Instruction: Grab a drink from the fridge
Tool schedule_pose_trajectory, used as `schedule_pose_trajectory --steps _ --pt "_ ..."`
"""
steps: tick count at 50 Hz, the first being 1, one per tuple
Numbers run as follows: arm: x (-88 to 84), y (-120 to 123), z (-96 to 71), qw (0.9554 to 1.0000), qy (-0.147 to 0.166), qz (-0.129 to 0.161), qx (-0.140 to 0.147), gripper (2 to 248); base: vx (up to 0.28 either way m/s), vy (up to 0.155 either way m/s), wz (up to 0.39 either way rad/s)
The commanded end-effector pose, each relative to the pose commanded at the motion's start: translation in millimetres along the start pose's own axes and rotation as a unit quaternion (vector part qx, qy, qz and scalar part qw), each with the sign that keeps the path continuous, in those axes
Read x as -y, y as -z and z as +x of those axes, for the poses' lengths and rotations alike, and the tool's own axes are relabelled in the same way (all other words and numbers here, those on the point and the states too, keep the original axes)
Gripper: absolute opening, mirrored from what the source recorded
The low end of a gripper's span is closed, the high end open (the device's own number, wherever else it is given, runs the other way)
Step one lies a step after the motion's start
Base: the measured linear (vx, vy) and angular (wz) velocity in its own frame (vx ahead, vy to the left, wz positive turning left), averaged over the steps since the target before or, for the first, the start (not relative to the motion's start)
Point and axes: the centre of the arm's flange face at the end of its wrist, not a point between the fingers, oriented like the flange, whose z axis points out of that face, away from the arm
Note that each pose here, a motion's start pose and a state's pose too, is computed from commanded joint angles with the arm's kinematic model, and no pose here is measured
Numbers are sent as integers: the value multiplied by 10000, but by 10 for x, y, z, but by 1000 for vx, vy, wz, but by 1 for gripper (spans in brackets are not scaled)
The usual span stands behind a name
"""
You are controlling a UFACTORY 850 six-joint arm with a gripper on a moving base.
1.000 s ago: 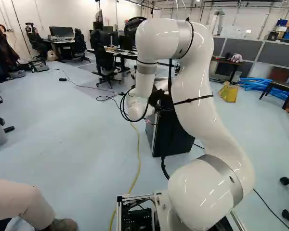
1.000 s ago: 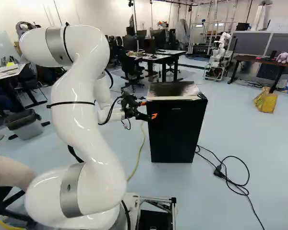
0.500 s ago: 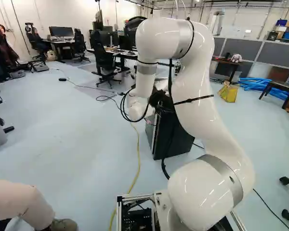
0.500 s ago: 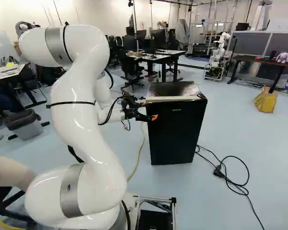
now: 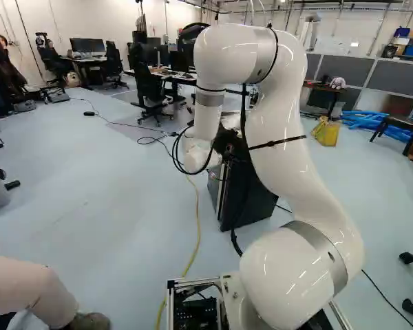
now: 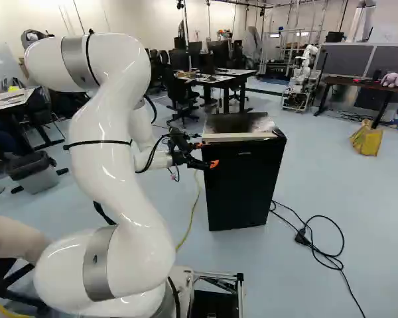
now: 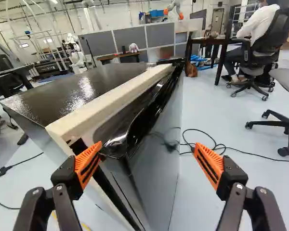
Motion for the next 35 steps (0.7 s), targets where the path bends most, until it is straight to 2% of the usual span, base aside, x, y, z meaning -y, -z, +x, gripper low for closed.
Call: schedule_pose_trajectory --steps 35 --pt "-200 88 9 9997 45 -254 30 247 0 0 0"
